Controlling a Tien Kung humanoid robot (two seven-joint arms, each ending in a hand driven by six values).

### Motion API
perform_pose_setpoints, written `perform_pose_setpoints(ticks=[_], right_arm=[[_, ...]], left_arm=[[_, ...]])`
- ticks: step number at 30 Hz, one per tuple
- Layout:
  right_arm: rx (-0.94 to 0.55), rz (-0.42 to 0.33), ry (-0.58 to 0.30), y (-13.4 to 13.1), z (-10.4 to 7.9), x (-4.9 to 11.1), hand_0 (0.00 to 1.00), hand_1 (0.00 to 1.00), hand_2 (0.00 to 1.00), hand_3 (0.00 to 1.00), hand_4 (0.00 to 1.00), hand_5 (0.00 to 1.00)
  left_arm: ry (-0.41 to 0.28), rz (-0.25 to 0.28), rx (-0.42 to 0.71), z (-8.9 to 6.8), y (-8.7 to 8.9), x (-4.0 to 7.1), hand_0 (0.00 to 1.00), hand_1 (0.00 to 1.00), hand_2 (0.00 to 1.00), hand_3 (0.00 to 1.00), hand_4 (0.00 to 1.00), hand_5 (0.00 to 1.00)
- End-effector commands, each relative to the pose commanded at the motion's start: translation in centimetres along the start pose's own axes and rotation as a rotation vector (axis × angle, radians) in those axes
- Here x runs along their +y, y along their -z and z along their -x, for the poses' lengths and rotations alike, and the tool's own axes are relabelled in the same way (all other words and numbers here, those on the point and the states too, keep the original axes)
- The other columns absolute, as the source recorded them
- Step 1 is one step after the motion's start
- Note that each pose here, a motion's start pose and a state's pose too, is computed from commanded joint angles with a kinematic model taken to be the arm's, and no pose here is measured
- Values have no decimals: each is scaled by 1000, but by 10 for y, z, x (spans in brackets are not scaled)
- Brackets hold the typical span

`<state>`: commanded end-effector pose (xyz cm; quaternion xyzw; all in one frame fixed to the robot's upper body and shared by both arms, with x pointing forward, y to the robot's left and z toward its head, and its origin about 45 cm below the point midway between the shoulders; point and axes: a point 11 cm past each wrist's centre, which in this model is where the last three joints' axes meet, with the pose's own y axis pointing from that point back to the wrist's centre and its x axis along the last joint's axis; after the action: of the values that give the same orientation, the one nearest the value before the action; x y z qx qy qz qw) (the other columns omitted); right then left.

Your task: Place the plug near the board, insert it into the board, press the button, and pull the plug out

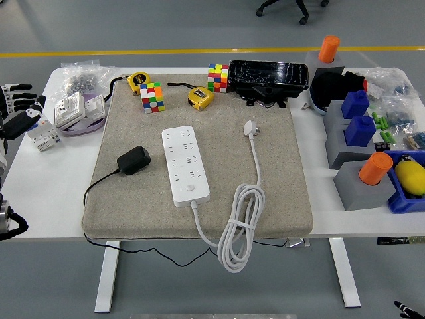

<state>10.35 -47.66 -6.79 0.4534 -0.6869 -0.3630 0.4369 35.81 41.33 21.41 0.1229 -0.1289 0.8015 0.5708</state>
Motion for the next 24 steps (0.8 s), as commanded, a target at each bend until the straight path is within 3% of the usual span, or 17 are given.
perform_pose_setpoints(ticks=[24], right_arm=[[-18, 15, -1, -5, -1, 0, 654, 665, 662, 556, 912, 507]], left_arm=[[3, -4, 17, -1, -2, 4, 560, 557, 541, 565, 759, 186]])
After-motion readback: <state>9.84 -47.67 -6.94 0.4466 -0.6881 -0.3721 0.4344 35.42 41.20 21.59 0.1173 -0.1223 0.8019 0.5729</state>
